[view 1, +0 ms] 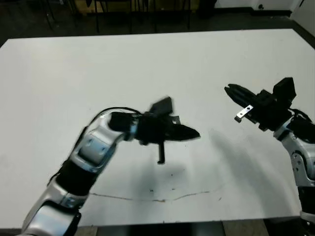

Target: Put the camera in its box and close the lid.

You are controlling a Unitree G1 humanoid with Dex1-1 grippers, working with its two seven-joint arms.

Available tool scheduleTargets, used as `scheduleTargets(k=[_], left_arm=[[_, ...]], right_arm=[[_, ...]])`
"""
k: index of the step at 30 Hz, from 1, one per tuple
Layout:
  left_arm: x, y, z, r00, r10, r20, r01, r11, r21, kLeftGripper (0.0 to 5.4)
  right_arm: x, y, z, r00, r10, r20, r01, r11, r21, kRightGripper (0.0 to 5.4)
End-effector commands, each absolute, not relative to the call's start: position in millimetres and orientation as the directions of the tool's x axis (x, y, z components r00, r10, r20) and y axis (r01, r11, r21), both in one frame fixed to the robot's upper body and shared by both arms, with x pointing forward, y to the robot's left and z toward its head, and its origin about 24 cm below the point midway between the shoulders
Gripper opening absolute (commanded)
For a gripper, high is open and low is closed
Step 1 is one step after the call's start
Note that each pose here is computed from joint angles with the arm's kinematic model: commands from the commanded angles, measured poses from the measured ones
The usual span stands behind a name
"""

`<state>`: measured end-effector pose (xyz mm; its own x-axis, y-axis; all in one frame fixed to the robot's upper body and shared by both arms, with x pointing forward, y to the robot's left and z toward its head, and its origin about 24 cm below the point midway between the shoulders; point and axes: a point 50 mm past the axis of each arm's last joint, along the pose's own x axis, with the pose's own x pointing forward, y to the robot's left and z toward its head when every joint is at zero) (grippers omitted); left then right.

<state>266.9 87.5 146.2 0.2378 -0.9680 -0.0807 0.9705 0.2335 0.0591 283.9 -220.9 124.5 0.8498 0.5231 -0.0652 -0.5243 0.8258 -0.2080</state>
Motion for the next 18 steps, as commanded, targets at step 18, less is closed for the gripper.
scheduleTargets(k=[18], left_arm=[[236, 176, 103.0, 0.957, -0.265, 0.115, 0.269, 0.963, -0.019, 0.02]], right_arm=[[251, -193, 85.1, 0.901, 0.421, -0.103, -0.429, 0.900, -0.078, 0.00]])
